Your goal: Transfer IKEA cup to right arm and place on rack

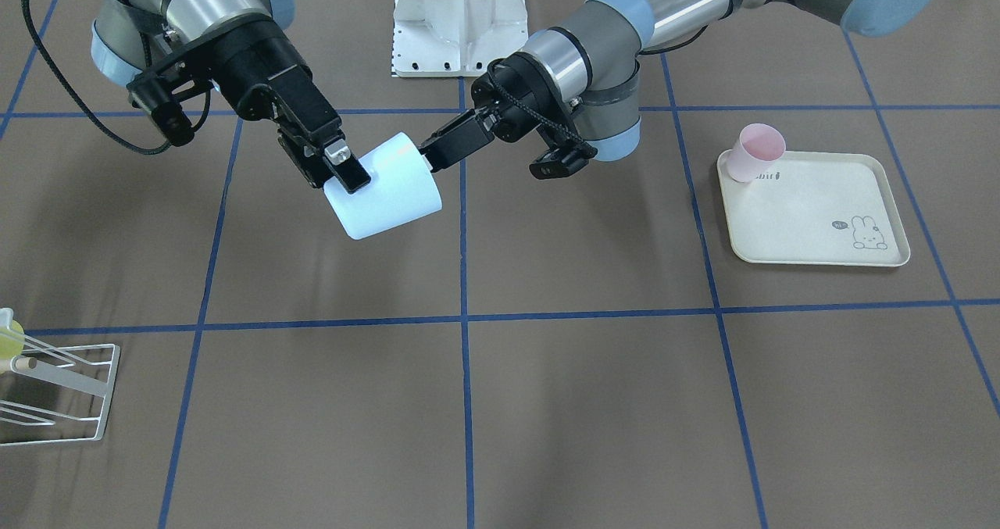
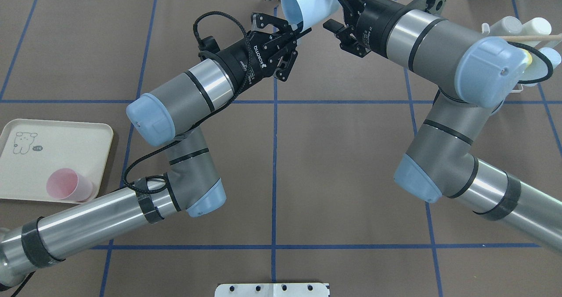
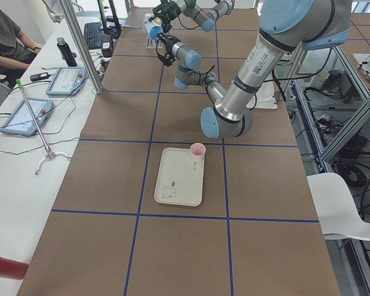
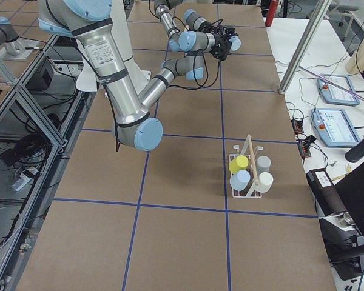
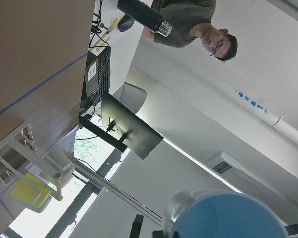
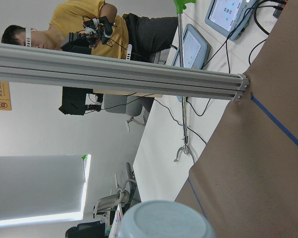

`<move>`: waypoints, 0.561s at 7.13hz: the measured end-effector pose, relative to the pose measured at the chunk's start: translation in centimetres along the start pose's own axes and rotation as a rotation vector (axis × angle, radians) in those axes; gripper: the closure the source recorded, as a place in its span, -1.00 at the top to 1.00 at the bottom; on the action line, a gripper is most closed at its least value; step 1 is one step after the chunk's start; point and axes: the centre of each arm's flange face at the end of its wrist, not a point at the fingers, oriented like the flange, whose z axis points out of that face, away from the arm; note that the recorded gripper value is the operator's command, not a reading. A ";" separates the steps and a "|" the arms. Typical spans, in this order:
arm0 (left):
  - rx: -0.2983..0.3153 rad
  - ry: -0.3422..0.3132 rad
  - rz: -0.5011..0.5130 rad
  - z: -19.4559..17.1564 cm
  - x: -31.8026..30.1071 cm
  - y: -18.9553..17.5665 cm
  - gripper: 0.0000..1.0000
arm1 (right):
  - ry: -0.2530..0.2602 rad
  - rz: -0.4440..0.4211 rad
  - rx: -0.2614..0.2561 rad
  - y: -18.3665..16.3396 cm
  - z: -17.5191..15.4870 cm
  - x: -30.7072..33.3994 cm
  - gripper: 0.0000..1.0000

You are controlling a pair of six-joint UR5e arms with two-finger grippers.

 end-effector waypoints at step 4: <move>-0.006 -0.002 -0.006 0.2 -0.4 0.6 -1.00 | 0.000 0.001 -0.001 0.1 0.0 0.0 1.00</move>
